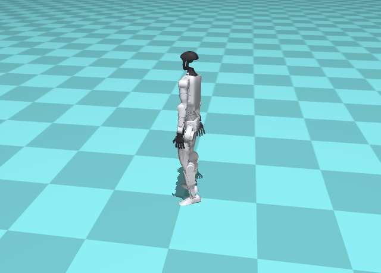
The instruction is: In place motions
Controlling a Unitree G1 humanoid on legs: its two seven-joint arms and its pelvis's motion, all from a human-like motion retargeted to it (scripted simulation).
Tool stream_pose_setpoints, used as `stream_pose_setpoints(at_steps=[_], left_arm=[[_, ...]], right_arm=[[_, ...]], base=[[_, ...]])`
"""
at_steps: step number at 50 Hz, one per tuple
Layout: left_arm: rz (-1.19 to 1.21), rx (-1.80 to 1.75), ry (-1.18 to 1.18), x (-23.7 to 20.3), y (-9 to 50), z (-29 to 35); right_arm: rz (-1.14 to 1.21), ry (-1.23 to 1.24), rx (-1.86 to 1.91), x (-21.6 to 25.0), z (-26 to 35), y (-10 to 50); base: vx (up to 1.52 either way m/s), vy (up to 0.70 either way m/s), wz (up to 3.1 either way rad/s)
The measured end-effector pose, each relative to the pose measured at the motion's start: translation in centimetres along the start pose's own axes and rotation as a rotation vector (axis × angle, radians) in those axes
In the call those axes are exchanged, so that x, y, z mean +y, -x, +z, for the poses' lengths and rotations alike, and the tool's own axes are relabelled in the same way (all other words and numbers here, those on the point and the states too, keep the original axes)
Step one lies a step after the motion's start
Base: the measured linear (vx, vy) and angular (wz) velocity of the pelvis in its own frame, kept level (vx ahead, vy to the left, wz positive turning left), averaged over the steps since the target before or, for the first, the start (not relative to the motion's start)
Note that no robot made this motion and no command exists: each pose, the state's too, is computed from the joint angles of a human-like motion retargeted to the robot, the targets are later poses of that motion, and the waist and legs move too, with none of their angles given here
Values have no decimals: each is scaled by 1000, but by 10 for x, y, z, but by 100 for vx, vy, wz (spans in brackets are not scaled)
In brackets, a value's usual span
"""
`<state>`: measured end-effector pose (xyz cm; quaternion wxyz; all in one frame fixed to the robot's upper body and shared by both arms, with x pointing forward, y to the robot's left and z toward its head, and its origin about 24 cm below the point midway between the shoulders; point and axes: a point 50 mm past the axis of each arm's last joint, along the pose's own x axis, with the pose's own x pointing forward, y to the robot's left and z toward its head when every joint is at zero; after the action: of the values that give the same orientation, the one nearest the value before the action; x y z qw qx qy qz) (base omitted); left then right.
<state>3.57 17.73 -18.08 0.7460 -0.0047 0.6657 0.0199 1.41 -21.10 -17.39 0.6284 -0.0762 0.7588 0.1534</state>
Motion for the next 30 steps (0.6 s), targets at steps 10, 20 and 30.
stream_pose_setpoints(at_steps=[10,20,30], left_arm=[[17,26,105,3,1,-10],[107,92,150,30,5,-21],[141,-13,111,47,5,21]], right_arm=[[-14,41,79,0,-19,-1],[21,30,58,7,-17,-3],[-5,-43,48,-6,-21,0]], base=[[11,17,58],[1,5,228],[-22,6,239]])
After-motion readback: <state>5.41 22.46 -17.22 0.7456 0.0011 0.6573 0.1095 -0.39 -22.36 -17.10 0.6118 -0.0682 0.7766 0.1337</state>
